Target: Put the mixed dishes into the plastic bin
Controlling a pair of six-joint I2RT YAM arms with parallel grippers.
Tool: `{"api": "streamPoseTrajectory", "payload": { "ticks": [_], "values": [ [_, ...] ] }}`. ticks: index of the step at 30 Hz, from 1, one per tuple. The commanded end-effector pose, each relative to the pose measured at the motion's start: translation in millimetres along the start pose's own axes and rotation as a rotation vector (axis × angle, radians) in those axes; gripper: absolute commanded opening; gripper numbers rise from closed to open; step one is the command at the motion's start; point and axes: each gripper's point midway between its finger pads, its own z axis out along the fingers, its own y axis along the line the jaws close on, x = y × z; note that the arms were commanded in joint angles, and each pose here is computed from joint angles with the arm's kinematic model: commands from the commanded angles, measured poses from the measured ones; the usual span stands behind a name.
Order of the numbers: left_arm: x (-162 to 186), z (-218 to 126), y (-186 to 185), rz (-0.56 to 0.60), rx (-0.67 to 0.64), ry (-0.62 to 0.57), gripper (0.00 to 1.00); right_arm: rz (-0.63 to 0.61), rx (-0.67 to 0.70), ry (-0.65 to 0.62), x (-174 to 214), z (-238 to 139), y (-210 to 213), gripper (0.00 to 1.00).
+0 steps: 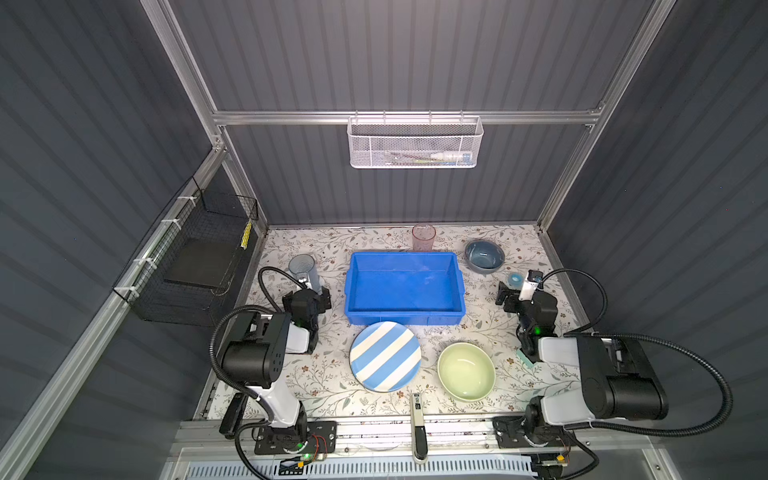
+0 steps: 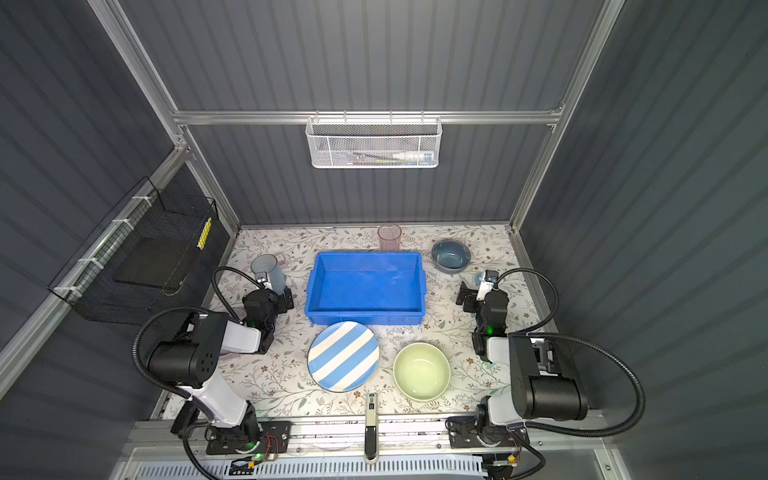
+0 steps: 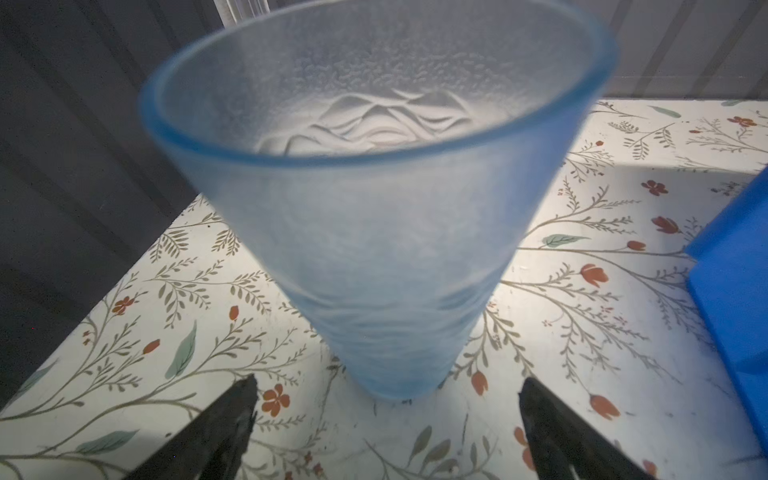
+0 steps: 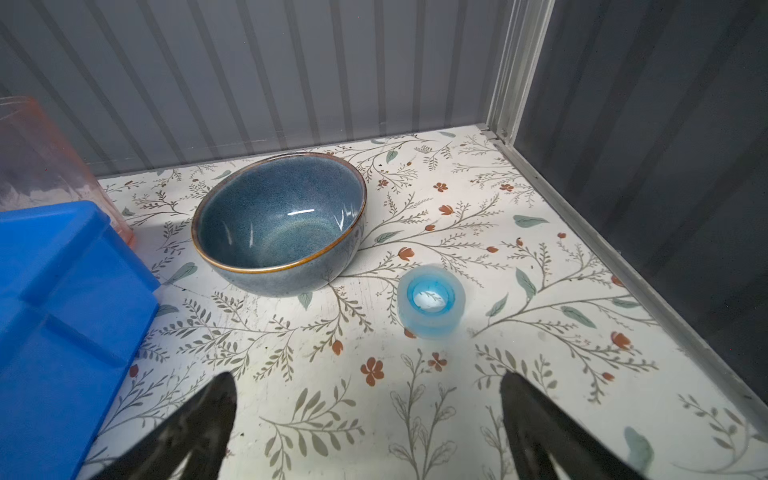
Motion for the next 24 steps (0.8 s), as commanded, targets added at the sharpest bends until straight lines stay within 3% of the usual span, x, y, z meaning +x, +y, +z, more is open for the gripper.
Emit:
{"api": "streamPoseTrajectory", "payload": {
  "ticks": [1,24],
  "values": [
    [-0.9,-0.4,7.4,-0.006,-0.031,-0.011,1.00,-0.002,-0.014,-0.032,-9.2,0.1,2.1,0.99],
    [-1.1,-0.3,7.7,-0.006,-0.032,-0.011,1.00,-0.002,-0.017,-0.030,-9.0,0.4,2.2,0.99]
  ]
}}
